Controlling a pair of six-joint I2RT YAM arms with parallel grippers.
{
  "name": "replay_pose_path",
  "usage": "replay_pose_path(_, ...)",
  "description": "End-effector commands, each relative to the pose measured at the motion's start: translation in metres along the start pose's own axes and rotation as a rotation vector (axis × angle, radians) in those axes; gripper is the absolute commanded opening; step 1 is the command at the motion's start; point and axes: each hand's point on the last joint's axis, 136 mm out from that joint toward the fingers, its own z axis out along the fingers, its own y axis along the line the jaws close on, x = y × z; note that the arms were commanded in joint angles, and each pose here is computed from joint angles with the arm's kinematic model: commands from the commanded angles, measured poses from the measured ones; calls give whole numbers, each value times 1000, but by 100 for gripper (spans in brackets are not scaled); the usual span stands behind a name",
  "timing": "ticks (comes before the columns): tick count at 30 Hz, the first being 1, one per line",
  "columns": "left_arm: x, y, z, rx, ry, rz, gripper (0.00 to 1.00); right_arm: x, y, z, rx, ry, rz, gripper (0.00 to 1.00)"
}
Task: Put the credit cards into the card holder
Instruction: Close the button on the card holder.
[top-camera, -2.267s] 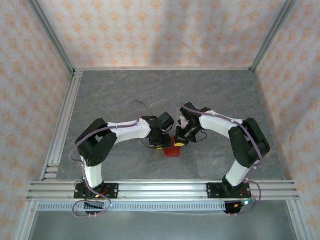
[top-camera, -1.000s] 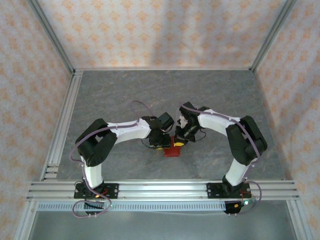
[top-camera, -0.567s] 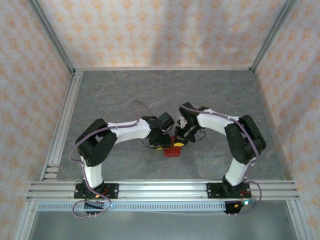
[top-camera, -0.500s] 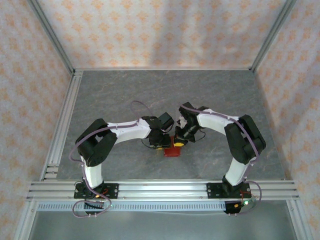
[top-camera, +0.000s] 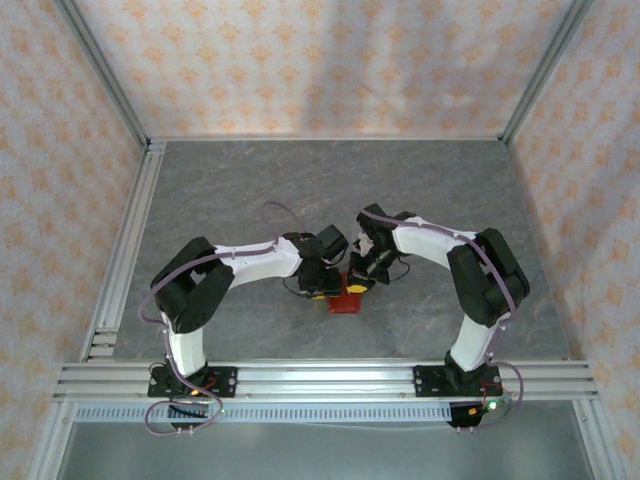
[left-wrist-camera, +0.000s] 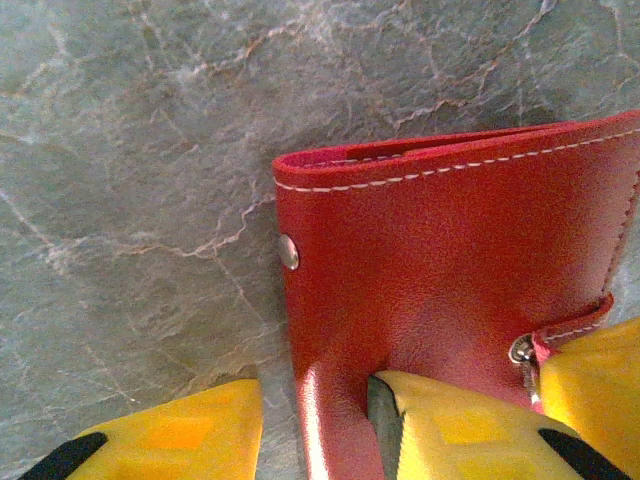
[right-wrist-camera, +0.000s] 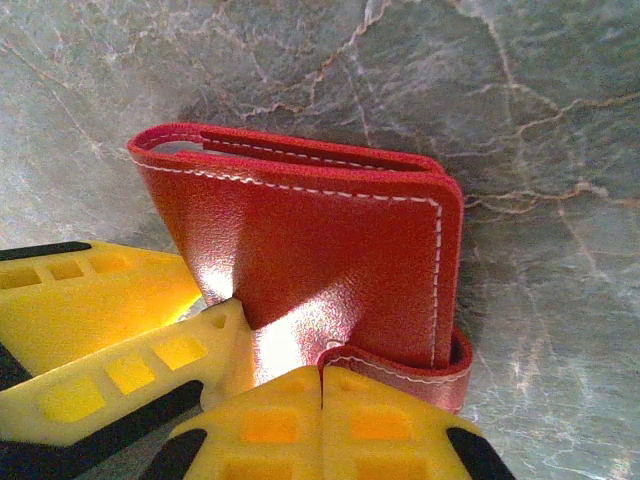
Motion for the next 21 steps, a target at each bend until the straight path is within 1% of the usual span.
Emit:
replay_pose_path(1,16,16,15,-58,38,-6,37,-12,-15,8,78,-31,33,0)
replay_pose_path(15,16,17,16,-61,40,-4,37,-13,-34,19,145,-23,58,0)
replay_pose_path(21,14,13,9,-46,29,-5,37,-14,-37,20,147,-41,49,0)
